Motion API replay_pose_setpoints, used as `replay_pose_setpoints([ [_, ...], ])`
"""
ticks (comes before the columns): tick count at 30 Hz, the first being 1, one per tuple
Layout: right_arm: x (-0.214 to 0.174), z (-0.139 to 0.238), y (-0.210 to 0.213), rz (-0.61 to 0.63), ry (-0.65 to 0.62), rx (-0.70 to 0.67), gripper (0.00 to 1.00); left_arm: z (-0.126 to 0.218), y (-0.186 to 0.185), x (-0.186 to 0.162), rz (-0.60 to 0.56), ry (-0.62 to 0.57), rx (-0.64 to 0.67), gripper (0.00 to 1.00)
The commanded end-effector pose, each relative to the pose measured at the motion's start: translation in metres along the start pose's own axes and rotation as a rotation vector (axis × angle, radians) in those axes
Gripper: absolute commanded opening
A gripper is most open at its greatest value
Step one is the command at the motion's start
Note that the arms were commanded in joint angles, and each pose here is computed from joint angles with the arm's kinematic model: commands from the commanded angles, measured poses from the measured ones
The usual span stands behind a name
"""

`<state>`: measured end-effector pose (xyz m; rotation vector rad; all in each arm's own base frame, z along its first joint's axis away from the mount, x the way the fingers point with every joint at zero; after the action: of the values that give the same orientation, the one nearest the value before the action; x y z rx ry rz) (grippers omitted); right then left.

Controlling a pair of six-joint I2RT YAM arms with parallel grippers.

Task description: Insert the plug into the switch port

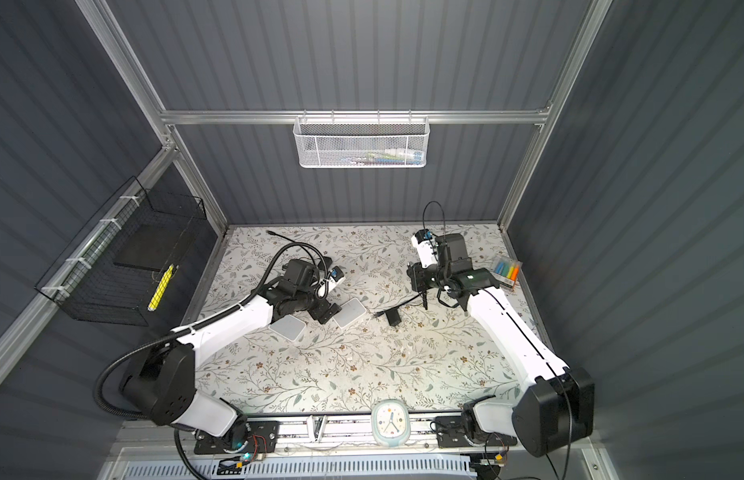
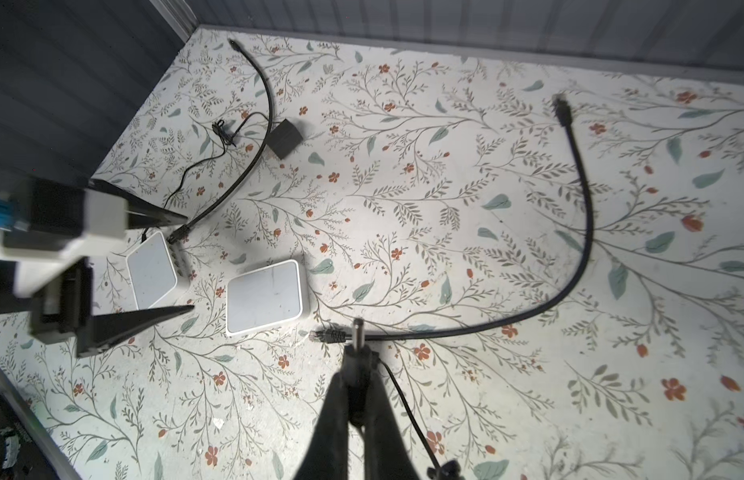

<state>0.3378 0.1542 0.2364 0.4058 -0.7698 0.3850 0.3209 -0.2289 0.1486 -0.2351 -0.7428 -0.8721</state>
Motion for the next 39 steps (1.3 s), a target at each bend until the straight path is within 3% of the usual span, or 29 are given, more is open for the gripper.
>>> replay_pose_setpoints([
  [1, 0.005, -0.004, 0.010, 0.034, -0.003, 0.019, 0.00, 0.007, -0.006, -0.008, 0.152, -0.017, -0.016, 0.86],
  [7, 0.005, 0.004, 0.016, 0.057, 0.013, 0.009, 0.00, -0.029, -0.002, -0.029, 0.242, 0.100, -0.006, 0.79],
  [16, -0.015, 0.036, 0.012, 0.054, 0.035, -0.063, 0.00, -0.071, 0.005, -0.025, 0.312, 0.167, -0.062, 0.78],
  [22, -0.024, 0.042, 0.010, 0.040, 0.048, -0.087, 0.00, -0.077, -0.014, -0.021, 0.350, 0.186, -0.195, 0.75],
  [29, -0.025, 0.036, 0.013, 0.023, 0.046, -0.053, 0.00, -0.076, -0.026, -0.037, 0.448, 0.242, -0.247, 0.72],
  [39, -0.033, 0.031, 0.013, 0.046, 0.073, -0.072, 0.00, -0.076, -0.037, -0.028, 0.672, 0.200, -0.317, 0.66],
])
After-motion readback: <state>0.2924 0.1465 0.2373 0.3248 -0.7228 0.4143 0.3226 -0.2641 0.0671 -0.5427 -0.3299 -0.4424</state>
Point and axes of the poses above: each gripper's point midway between its finger pads, its own z axis back along the fingers, its own y axis along the line the jaws close on, x = y × z, the point moved 2 cm from there along z, back along the fingers, and after that the axes turned 2 degrees about z, right-handed, at the moved point
